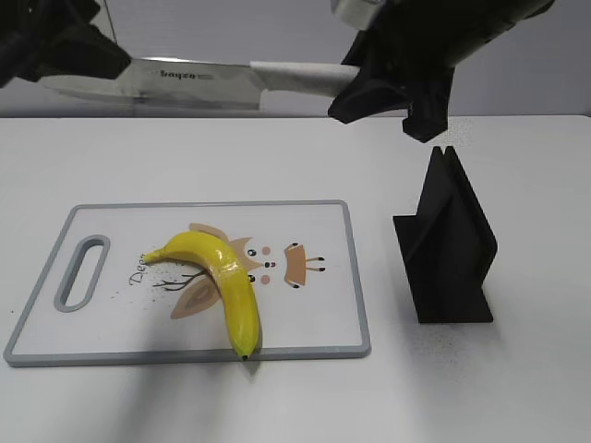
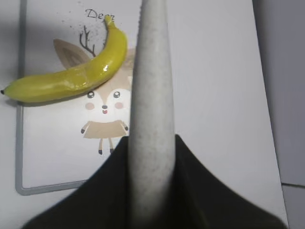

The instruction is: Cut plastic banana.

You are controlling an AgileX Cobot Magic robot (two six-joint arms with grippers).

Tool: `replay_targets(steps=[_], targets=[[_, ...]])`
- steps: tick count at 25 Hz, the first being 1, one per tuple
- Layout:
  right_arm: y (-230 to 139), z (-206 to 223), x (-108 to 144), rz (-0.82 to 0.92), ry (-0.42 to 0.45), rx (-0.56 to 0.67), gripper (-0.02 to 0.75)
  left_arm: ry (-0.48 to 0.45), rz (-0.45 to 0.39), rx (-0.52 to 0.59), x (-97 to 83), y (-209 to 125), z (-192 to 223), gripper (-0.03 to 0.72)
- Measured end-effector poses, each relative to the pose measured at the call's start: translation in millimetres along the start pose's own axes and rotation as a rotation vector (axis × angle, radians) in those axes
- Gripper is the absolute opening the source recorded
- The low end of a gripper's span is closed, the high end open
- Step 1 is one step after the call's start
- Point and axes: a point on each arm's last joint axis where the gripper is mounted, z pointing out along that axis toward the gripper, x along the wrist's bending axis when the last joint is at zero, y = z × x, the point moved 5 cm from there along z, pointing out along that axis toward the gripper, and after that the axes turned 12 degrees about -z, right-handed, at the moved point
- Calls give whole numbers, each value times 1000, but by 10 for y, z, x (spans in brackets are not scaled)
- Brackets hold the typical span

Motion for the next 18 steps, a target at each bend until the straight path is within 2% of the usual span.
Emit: replay_targets(steps=[6, 9, 12, 18], targets=[[-71, 0, -85, 137, -64, 45, 191, 120, -106, 16, 97, -32, -257, 647], [-109, -3, -90, 249, -74, 68, 191, 188, -195, 34, 175, -91, -389, 641], [-140, -5, -93, 460, -88, 82, 191, 258, -348, 84, 281, -232, -492, 633], [-211, -108, -113, 783, -157, 126, 191, 321, -627, 302, 420, -722, -655, 622]])
